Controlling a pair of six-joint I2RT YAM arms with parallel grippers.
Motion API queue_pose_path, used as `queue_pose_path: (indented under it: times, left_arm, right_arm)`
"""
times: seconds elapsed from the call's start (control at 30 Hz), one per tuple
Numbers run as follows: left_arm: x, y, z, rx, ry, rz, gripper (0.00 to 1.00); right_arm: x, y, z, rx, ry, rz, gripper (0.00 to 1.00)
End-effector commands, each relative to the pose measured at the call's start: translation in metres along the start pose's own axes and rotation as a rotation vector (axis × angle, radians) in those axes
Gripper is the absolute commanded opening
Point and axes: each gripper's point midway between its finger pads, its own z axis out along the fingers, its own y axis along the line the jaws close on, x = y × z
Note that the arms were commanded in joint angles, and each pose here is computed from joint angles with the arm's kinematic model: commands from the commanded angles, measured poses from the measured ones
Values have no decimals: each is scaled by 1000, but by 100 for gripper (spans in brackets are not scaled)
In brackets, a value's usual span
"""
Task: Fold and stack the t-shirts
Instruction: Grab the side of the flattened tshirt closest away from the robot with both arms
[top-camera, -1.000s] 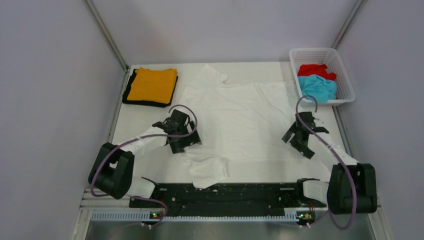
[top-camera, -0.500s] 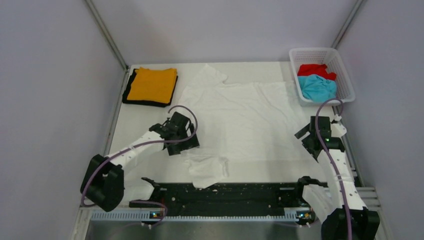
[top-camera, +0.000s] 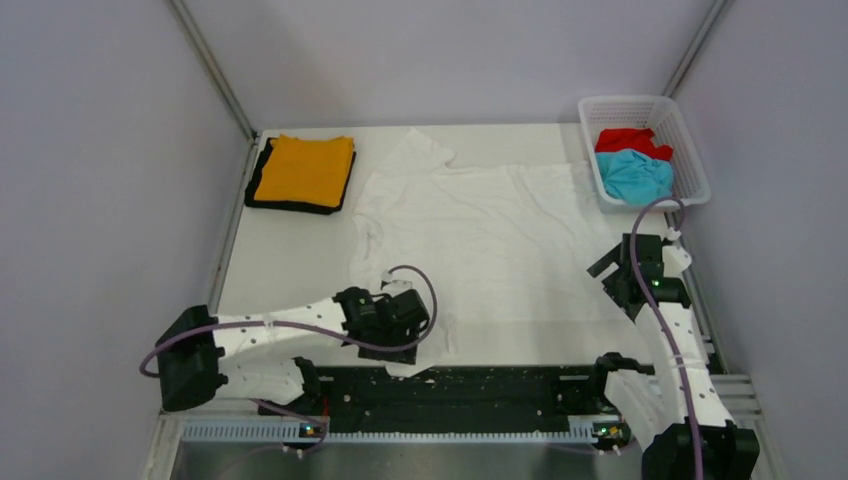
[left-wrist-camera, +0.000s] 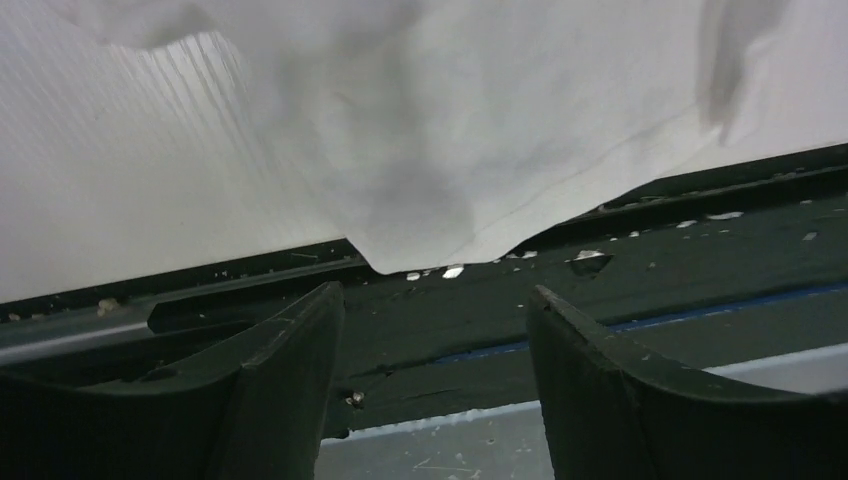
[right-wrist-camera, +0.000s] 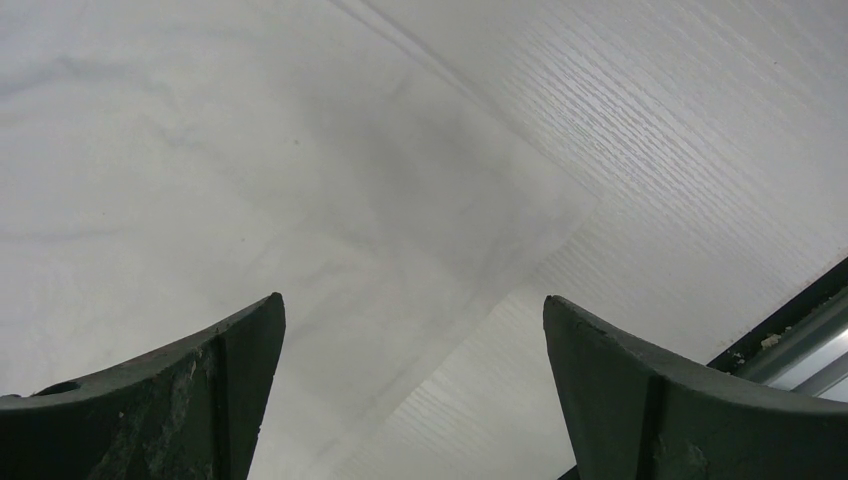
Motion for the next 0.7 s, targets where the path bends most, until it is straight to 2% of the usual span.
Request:
queue_pose_path:
  times: [0.0,0.13,0.3,0.5,0.57,0.6,0.67]
  left_arm:
    - [22,14,7,-175,28,2,67]
    - [29,16,20,-229,47,15,62]
    - [27,-3,35,-180,44,24,60]
    - [26,-11,49,-196,57,32,48]
    - [25,-10,53,-224,55,30,38]
    - [23,-10,53,-241,50,28,29]
    - [20,-3,50,-296,38,21,1]
  right_arm:
    - [-2,9,2,-46,-2,-11,99]
    - [2,9,4,-55,8,-31,99]
    - [2,6,5,-50,0,-35,99]
    - [3,7,8,-46,2,-35,99]
    - [1,4,8,-32,-8,-25,99]
    - [1,3,7,-27,-12,-18,99]
    - [1,0,6,-14,-16,0,99]
